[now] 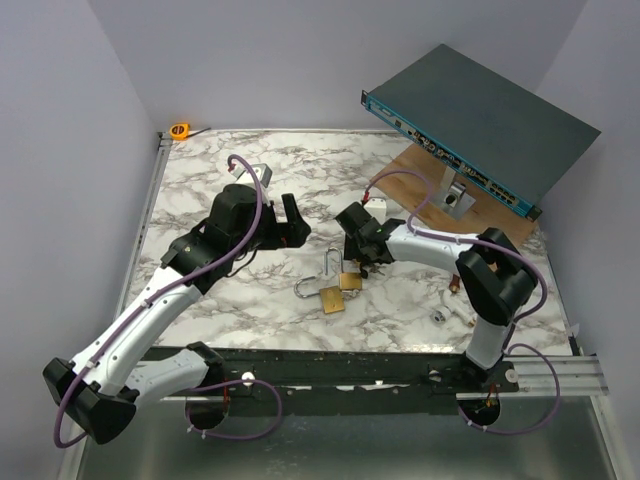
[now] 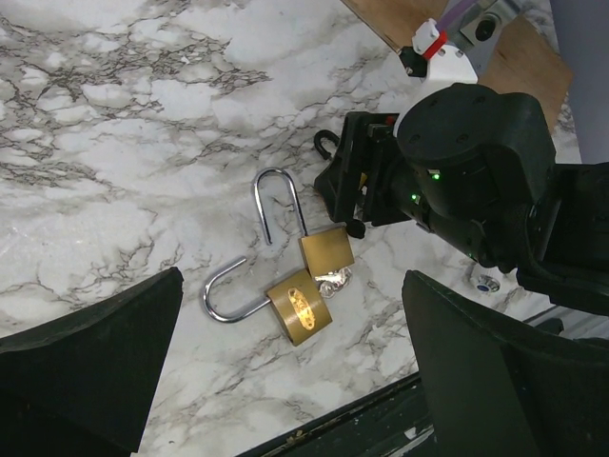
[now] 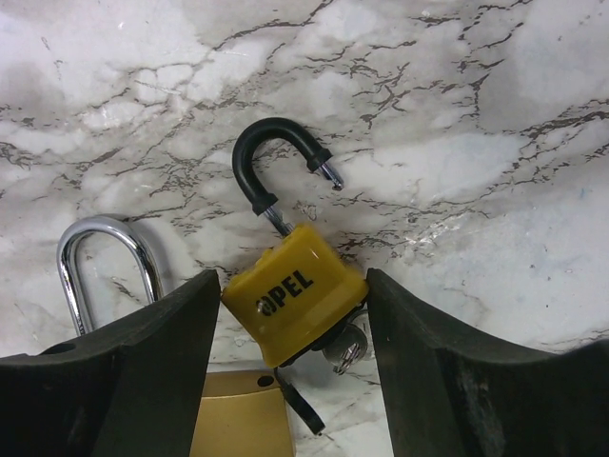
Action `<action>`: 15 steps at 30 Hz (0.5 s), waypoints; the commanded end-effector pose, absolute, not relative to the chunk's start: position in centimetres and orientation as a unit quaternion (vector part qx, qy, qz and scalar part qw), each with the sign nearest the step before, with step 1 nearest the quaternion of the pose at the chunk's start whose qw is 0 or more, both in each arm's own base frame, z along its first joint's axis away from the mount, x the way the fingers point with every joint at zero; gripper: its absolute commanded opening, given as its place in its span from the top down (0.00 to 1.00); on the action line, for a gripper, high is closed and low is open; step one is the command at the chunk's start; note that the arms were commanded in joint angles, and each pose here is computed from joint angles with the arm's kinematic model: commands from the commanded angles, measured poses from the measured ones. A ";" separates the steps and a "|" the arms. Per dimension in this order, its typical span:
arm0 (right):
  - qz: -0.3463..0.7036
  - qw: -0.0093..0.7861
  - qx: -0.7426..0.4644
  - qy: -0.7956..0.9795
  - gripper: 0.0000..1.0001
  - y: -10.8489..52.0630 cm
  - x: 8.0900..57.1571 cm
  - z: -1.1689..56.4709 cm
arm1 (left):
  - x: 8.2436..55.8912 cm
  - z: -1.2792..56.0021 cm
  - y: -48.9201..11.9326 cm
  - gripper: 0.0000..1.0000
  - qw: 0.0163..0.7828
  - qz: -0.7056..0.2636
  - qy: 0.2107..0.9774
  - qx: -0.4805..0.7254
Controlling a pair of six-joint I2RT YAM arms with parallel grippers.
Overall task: Lock with the key
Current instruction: Pick up the lock from the center of the board.
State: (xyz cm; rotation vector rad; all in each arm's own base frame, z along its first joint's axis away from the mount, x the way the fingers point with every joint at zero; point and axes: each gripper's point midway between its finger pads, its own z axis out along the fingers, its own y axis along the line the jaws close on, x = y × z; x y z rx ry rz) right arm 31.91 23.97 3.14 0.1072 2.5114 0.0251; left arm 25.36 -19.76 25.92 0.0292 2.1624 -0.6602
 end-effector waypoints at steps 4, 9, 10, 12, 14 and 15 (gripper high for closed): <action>-0.021 0.312 0.039 0.949 0.39 23.6 31.8 2.5 | 25.5 25.3 -19.8 0.02 0.420 -0.267 0.867 0.008; -0.026 0.334 0.037 0.941 0.62 22.9 32.1 3.9 | 25.5 24.6 -19.5 0.02 0.414 -0.259 0.872 0.004; -0.023 0.341 0.033 0.939 0.66 22.9 32.2 4.5 | 25.6 24.5 -19.5 0.02 0.413 -0.258 0.873 0.004; -0.013 0.359 0.026 0.933 0.75 22.8 32.5 5.9 | 25.5 24.2 -19.7 0.01 0.408 -0.261 0.875 0.006; 0.001 0.378 0.014 0.926 0.80 23.0 32.8 7.6 | 25.5 23.9 -19.9 0.02 0.403 -0.265 0.876 0.009; 0.014 0.390 0.007 0.921 0.81 23.3 32.8 8.8 | 25.3 23.8 -20.3 0.03 0.394 -0.275 0.877 0.015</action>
